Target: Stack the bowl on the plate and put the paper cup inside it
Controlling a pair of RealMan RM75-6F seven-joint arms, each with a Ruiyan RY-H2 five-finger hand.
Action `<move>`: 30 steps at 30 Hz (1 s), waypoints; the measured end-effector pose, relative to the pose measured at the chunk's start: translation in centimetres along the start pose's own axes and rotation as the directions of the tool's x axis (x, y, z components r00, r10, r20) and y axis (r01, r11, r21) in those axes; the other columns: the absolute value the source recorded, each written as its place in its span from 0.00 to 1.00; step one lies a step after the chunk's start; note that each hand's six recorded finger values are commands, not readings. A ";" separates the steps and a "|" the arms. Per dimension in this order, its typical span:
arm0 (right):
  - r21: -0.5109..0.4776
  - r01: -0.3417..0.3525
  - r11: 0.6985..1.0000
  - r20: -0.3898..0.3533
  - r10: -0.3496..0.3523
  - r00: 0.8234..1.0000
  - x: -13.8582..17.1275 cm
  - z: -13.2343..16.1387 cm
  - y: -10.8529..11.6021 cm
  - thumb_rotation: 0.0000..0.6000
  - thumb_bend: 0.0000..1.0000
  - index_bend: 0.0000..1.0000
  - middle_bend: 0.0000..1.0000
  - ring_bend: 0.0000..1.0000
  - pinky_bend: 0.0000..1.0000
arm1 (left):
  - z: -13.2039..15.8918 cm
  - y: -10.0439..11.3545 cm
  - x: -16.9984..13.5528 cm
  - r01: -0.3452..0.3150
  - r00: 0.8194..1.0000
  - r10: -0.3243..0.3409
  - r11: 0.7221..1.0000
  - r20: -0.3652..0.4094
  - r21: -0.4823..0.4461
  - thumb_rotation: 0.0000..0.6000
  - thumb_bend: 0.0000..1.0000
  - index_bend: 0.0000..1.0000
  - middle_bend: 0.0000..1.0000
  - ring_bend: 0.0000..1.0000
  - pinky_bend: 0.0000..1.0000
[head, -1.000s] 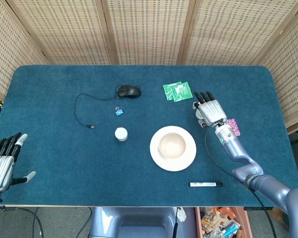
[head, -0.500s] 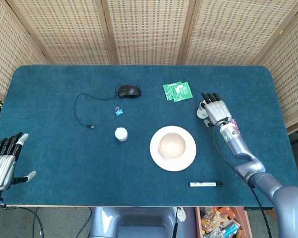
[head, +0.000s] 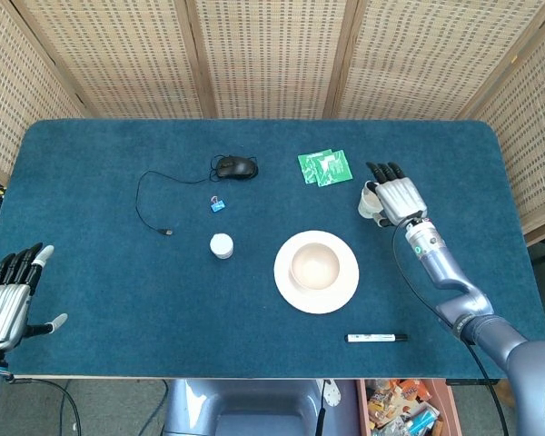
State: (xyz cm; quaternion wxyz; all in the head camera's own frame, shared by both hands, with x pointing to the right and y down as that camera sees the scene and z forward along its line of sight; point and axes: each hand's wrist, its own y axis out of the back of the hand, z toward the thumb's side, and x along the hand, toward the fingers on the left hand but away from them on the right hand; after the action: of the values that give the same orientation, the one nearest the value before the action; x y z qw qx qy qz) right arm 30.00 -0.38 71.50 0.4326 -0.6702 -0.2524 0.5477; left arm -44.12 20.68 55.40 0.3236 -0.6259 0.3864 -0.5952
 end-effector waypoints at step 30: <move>-0.043 0.095 0.995 -0.017 -0.096 0.995 0.1 -0.6 1.2 1.00 0.44 0.64 0.00 0.00 0.00 | 0.0 -0.3 -0.1 0.010 1.000 -0.010 1.000 -0.003 0.003 1.00 0.00 0.00 0.00 0.00 0.00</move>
State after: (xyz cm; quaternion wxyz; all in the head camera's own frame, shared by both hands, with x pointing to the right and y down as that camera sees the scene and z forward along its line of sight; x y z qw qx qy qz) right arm 30.48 -1.07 70.45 0.4464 -0.6716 -0.2916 0.5145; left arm -44.10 20.87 55.61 0.3212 -0.6264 0.3829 -0.5982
